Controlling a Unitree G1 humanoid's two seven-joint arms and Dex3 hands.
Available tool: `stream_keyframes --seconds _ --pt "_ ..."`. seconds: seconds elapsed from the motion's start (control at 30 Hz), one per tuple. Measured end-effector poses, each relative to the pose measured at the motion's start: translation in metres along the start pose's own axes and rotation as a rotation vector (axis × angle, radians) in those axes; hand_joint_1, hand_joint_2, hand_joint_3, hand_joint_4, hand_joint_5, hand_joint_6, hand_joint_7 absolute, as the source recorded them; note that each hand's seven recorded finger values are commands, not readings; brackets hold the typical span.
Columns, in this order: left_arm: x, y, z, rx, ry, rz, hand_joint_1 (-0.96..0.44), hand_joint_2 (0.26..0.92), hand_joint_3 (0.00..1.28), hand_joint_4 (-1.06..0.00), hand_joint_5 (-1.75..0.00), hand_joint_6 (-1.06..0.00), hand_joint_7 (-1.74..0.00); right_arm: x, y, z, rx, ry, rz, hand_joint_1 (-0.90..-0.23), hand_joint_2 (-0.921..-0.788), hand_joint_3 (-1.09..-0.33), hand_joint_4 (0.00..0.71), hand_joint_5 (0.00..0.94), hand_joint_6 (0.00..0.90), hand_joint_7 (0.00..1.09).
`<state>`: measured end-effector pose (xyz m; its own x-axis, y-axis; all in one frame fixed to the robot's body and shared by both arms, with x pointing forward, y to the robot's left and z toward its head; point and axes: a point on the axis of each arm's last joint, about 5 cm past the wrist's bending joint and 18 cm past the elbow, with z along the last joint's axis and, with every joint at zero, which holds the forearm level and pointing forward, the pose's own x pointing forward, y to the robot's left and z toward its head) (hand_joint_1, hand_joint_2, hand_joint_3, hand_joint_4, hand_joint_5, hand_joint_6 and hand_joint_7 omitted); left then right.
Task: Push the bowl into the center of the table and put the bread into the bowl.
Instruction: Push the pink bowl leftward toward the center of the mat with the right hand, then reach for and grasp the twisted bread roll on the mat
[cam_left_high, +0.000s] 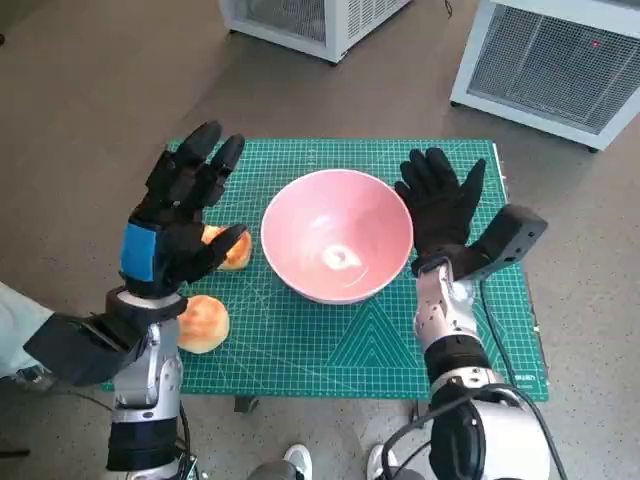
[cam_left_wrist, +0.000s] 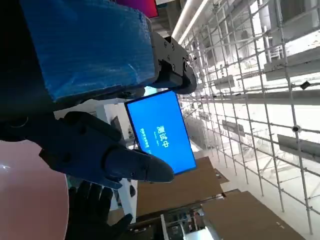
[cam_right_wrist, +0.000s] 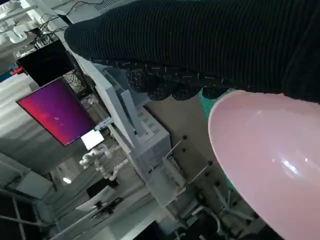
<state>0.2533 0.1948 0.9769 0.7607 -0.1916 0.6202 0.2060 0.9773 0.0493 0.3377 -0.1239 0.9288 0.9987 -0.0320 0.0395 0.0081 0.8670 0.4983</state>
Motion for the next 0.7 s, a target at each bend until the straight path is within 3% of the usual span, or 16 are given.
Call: stream_keyframes --seconds 0.2,0.37,0.7 --pt "0.000 0.000 -0.001 -0.002 0.003 0.000 -0.52 0.921 0.17 -0.37 0.00 -0.30 -0.25 0.0044 -0.004 0.019 -0.174 -0.138 0.041 -0.595 -0.921 -0.892 0.233 0.002 0.237 0.22" --pt "0.002 -0.001 -0.002 -0.008 0.003 -0.002 -0.52 0.921 0.18 -0.36 0.00 -0.28 -0.23 0.0057 -0.005 0.035 -0.290 -0.295 0.115 -0.629 -0.921 -0.854 0.234 0.002 0.240 0.22" --pt "0.018 -0.005 -0.002 -0.022 -0.021 -0.023 -0.53 0.921 0.18 -0.35 0.00 -0.28 -0.21 -0.0017 0.001 0.059 -0.388 -0.586 0.387 -0.687 -0.921 -0.802 0.236 0.002 0.244 0.23"
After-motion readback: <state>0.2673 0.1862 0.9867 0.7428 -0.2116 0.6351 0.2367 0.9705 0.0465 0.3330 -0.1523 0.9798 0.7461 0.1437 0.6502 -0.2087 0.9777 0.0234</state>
